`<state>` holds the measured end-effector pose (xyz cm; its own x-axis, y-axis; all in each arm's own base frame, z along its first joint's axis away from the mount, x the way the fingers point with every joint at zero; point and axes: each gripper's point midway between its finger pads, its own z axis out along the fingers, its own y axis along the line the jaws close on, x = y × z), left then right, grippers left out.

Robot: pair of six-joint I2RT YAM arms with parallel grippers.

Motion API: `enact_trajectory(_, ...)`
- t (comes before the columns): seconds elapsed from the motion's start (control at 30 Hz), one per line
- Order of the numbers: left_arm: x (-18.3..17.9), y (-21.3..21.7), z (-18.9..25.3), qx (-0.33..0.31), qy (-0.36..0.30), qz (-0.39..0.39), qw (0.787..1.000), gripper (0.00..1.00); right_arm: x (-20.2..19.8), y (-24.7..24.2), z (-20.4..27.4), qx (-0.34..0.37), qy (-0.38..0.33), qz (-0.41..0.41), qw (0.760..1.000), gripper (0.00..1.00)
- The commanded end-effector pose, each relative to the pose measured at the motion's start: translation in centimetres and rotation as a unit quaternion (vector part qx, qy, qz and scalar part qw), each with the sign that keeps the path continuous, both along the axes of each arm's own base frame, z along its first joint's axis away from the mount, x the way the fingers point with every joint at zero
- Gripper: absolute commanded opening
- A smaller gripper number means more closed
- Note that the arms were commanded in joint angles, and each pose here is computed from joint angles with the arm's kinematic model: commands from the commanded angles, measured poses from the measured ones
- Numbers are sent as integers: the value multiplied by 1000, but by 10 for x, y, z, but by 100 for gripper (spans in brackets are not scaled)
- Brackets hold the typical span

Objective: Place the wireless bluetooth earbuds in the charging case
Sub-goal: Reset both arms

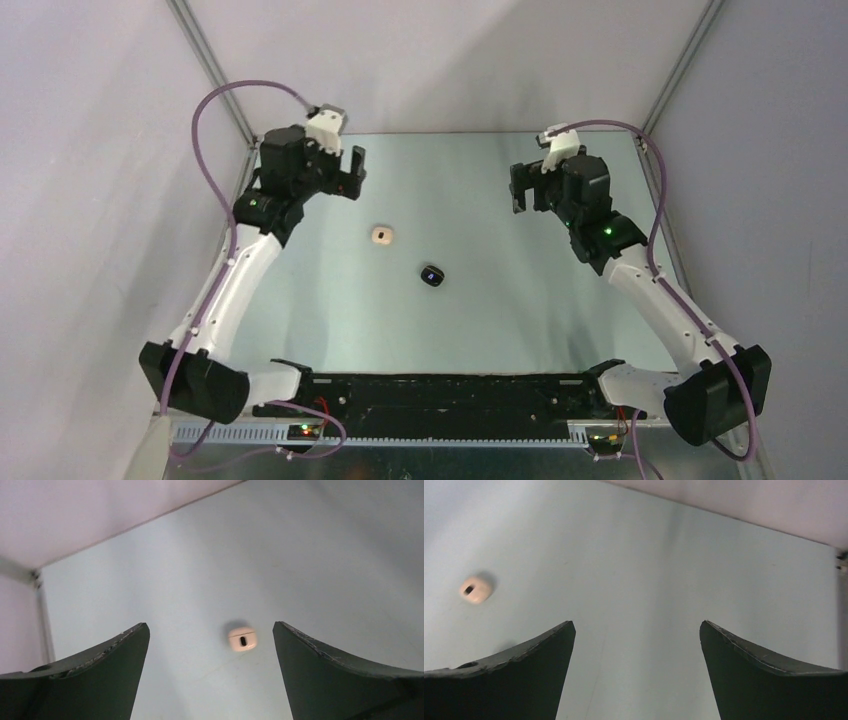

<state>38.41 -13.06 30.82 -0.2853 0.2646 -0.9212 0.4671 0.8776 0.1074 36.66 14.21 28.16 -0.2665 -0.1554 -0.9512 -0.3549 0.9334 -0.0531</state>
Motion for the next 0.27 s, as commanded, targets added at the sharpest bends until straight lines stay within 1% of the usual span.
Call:
enact_trajectory(0.0,0,54,-40,-9,45,170,984,100,18,-30,40,5,-66,-122,990,100)
enact_trajectory(0.1,-3,65,-18,-32,-12,199,979,100,14,-23,41,-8,-69,-118,991,99)
enact_trajectory(0.17,-4,68,-10,-43,-36,206,977,100,12,-17,40,-13,-69,-107,992,99)
enact_trajectory(0.23,-4,69,-5,-43,-44,209,976,100,14,-13,37,-10,-65,-101,993,99)
